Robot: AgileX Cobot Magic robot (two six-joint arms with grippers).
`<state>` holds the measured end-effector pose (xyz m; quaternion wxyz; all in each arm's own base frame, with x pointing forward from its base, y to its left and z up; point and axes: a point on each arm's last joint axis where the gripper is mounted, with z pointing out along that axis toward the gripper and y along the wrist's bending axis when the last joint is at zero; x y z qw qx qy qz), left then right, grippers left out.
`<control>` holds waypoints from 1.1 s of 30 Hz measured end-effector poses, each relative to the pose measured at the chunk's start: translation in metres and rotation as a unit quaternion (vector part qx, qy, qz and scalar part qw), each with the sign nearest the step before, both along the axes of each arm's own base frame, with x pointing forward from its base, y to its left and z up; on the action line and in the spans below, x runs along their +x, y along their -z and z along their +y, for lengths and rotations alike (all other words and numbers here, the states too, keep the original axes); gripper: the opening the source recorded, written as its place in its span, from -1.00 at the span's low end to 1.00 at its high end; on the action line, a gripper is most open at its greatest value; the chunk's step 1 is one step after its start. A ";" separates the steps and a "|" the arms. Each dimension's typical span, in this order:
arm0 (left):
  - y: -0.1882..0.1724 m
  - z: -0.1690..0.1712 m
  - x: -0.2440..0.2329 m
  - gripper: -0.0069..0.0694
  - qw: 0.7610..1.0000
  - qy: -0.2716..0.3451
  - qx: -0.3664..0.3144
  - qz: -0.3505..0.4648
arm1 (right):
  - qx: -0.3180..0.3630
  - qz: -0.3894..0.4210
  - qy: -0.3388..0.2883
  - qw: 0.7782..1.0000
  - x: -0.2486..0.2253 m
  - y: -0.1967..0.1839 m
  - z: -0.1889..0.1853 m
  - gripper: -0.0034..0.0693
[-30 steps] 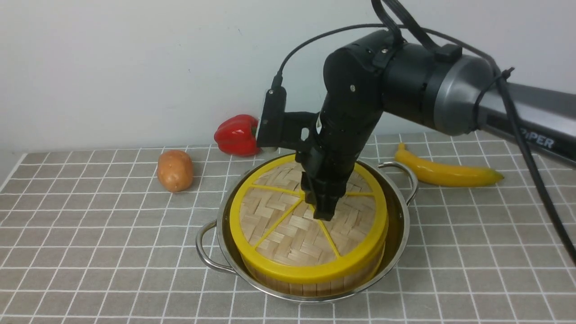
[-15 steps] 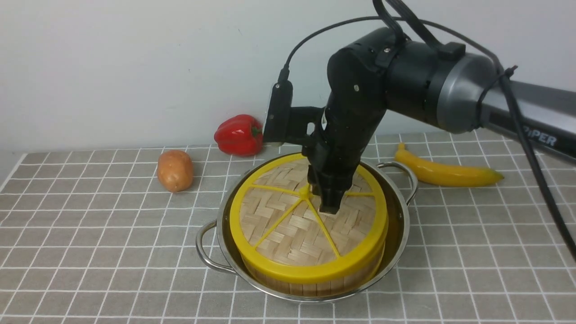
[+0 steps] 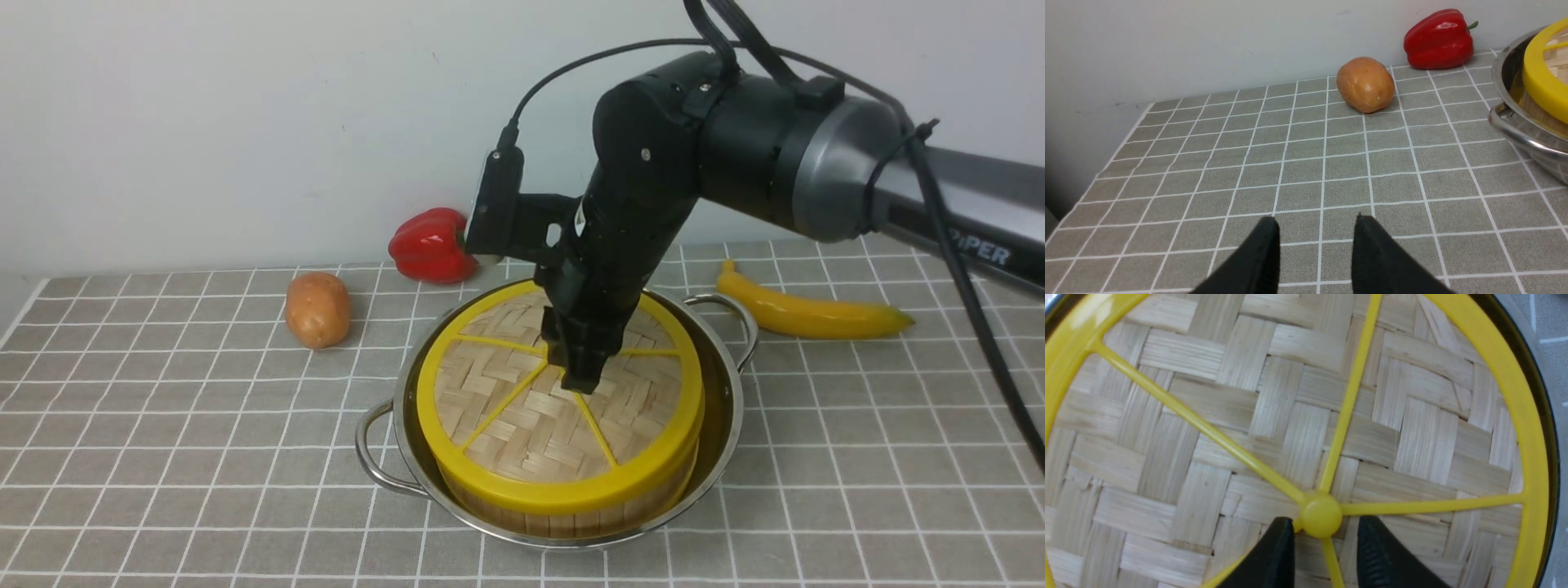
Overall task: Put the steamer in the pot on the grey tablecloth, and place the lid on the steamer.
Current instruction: 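Place the bamboo steamer lid onto the steamer basket in the pot with the right gripper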
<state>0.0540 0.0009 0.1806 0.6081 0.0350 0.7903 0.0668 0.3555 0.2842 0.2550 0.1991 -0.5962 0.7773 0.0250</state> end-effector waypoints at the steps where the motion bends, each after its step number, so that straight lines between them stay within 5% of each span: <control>1: 0.000 0.000 0.000 -0.18 1.000 0.000 0.000 0.000 | 0.005 -0.001 0.000 1.000 0.000 0.000 0.001 -0.24; 17: 0.000 0.000 0.000 -0.18 1.000 0.000 0.000 0.000 | 0.012 -0.001 0.001 1.000 0.005 0.011 0.006 -0.26; 23: 0.000 0.000 0.000 -0.18 1.000 0.000 0.000 0.000 | 0.001 -0.005 0.003 1.000 0.005 0.011 0.003 -0.50; 33: 0.000 0.000 0.000 -0.18 1.000 0.000 0.000 0.000 | -0.001 -0.006 0.004 1.000 0.005 0.011 0.003 -0.50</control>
